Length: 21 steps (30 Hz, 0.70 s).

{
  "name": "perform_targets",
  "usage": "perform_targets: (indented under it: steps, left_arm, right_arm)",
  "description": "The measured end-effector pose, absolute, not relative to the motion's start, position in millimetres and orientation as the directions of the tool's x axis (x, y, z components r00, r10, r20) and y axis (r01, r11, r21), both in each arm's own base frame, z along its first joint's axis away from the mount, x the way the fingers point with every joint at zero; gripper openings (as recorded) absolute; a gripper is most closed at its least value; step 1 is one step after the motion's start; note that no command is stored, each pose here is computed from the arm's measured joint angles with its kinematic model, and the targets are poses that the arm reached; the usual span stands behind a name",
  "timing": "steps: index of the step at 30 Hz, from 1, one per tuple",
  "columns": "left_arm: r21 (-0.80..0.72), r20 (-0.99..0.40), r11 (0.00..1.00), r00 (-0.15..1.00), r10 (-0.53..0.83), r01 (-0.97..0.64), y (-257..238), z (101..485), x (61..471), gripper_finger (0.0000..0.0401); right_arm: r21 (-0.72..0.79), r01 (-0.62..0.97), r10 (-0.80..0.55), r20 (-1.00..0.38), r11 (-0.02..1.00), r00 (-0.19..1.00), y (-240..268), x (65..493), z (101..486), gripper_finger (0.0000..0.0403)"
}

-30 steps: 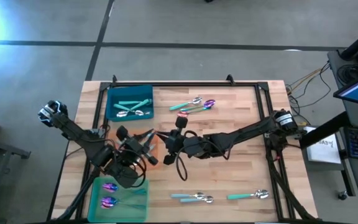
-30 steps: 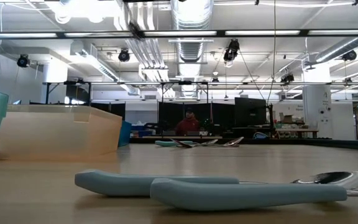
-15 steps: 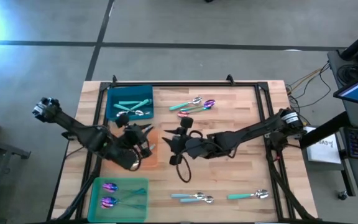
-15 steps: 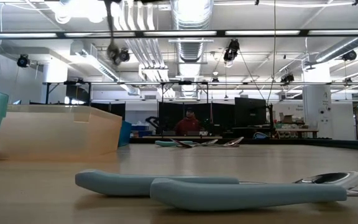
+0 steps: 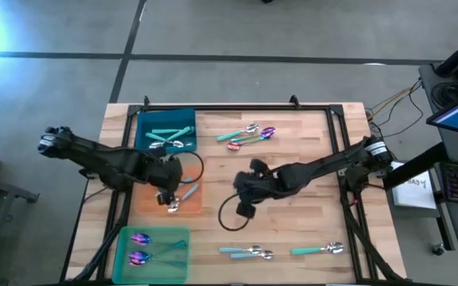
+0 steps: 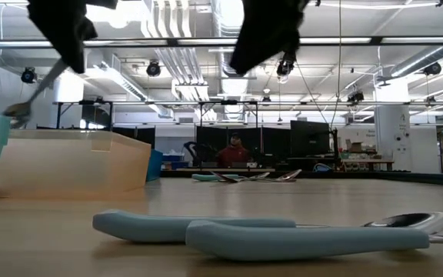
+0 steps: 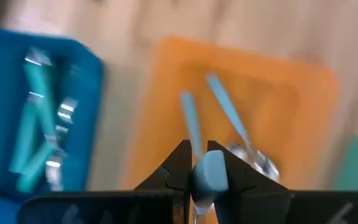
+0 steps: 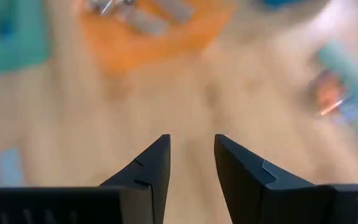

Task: Sort silverware by color (type)
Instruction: Put the blue spoon into the orange bin, then put the violet spoon into the green bin

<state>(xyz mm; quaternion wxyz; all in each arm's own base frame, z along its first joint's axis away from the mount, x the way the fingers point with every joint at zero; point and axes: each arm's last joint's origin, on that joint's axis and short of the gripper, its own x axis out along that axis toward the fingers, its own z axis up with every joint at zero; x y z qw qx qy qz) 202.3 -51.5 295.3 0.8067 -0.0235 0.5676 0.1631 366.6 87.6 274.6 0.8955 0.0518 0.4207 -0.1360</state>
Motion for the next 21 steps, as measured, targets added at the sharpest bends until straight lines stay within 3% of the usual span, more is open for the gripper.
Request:
perform_targets:
  steps: [6,14,21]
  left_arm:
    - [0.055,-0.976,0.979,0.198,0.094,-0.198,-55.0,275.7,202.3,0.0023]
    - [0.099,-0.988,0.984,0.103,0.115,-0.151,-56.7,251.9,207.3,0.006]
    - [0.081,-0.982,0.985,0.159,0.106,-0.153,-61.1,245.3,222.8,0.0087]
  right_arm:
    - [0.169,0.265,0.028,-0.885,0.949,0.464,100.7,358.8,257.5,0.0106]
    - [0.066,0.297,-0.027,-0.953,0.952,0.301,98.2,343.7,248.7,0.0103]
    - [-0.025,0.357,-0.108,-0.971,0.934,0.215,64.5,342.3,243.7,0.0101]
